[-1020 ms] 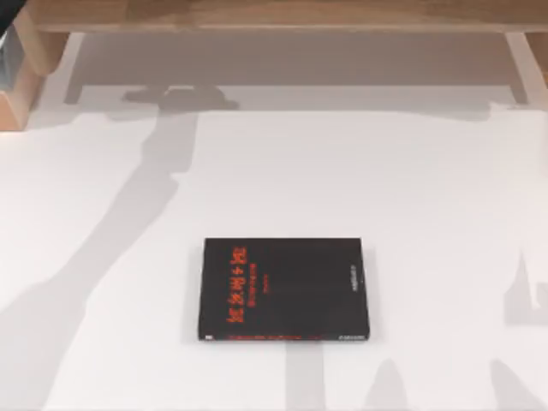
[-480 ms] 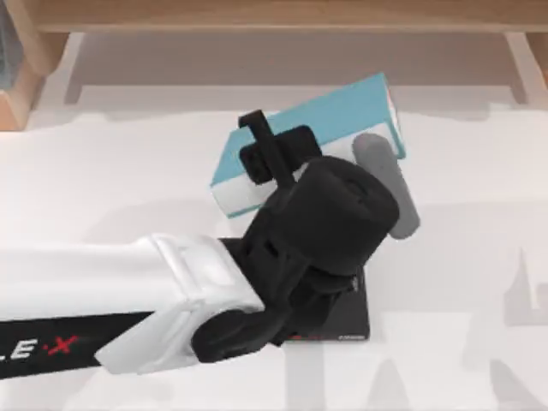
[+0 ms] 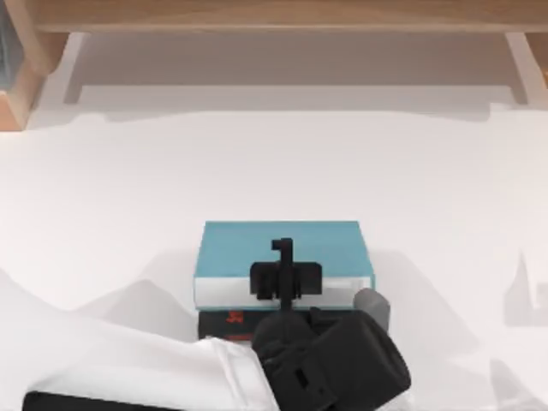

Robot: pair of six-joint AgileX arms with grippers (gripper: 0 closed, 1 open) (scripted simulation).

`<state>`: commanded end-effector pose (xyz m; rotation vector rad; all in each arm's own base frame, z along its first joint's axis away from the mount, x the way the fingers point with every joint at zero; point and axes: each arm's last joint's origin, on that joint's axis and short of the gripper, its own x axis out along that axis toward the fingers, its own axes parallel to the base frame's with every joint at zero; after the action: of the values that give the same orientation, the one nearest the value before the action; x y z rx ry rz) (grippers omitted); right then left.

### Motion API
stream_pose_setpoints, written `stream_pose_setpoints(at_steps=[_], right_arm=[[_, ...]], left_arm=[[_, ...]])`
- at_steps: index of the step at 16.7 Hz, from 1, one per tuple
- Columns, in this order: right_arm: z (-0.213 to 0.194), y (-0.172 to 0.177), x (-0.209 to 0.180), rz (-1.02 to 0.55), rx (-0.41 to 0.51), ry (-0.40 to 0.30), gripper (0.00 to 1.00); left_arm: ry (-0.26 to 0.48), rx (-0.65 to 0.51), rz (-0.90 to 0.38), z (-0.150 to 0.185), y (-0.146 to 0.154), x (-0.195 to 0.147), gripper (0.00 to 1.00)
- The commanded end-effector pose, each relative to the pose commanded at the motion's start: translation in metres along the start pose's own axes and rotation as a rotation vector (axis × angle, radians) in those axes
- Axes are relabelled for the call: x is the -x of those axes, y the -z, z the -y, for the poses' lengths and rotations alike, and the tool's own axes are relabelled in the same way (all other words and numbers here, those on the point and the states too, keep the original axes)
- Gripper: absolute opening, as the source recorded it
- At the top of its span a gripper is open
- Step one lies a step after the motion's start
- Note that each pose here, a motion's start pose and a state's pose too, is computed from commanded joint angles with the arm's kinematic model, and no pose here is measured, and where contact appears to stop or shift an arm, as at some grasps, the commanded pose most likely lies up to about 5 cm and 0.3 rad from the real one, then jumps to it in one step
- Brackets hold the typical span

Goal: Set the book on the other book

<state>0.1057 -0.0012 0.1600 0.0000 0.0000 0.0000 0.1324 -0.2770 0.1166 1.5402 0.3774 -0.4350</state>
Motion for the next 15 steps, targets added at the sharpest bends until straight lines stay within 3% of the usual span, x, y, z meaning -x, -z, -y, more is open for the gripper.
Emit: stream_pose_setpoints(at_steps=[10, 15], right_arm=[[0.0, 0.0, 0.0, 0.0, 0.0, 0.0, 1.0], [0.0, 0.0, 0.0, 0.0, 0.0, 0.0, 1.0]], left_arm=[[0.0, 0.0, 0.0, -0.0006, 0.0001, -0.005, 0.0], [0.0, 0.0, 0.0, -0.0006, 0.0001, -0.005, 0.38]])
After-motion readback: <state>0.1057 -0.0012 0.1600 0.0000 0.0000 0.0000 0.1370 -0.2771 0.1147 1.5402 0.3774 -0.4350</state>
